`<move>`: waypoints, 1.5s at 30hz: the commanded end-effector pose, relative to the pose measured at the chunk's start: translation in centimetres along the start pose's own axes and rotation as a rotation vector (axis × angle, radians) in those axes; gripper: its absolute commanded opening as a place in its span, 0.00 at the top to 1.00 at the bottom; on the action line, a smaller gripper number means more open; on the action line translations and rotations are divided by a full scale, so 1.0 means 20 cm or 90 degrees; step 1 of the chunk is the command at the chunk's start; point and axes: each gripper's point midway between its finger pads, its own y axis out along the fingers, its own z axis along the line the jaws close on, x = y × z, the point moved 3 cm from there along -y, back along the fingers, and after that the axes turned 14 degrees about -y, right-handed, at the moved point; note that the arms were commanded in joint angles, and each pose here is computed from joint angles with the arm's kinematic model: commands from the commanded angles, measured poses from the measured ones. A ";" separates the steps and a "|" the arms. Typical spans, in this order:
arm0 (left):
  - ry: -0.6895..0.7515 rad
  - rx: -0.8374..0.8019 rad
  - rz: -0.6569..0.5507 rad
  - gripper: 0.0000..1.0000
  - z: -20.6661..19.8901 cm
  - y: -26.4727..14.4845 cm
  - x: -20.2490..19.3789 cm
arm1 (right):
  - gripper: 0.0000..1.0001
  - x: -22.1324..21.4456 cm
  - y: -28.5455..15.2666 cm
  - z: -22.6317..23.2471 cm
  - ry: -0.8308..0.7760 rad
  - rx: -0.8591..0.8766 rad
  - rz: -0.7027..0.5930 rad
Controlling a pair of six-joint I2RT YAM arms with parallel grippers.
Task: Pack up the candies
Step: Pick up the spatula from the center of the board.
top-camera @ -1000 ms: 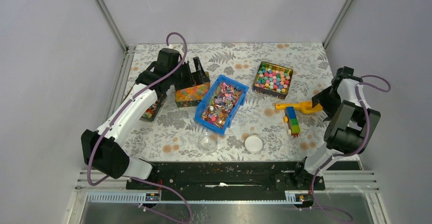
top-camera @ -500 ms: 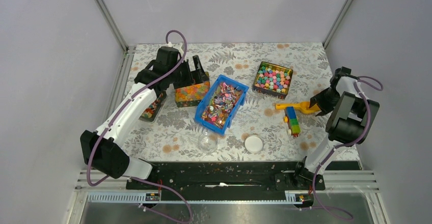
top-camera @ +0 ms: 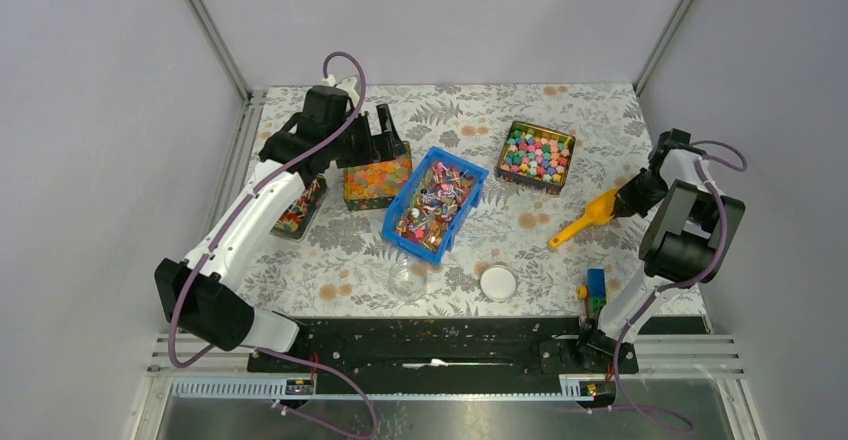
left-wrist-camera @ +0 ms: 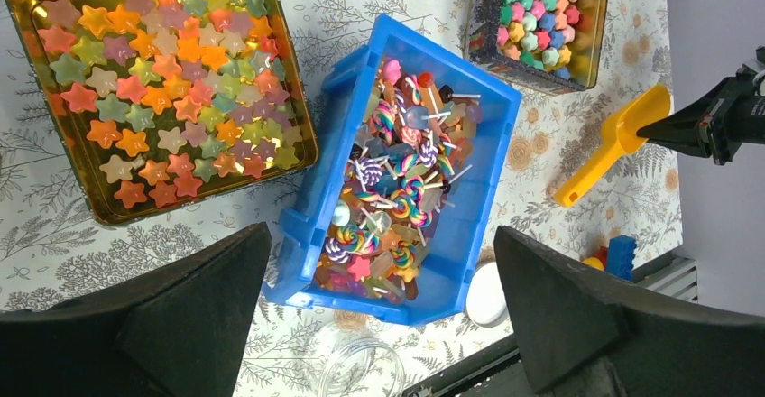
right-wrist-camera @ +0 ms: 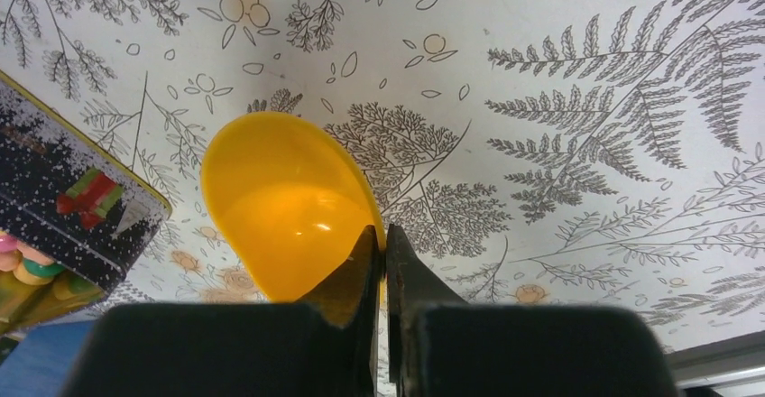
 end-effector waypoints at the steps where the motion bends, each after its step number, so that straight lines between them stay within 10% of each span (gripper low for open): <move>1: 0.024 -0.005 -0.044 0.01 -0.04 -0.05 0.10 | 1.00 0.07 -0.19 0.02 -0.049 0.010 -0.047; 22: 0.099 0.117 -0.120 0.01 0.10 -0.22 0.26 | 1.00 0.02 -0.71 0.58 -0.368 0.075 -0.173; 45: -0.019 -0.152 0.154 0.14 -0.27 0.02 -0.19 | 1.00 -0.89 -0.84 1.44 -0.687 0.308 -0.017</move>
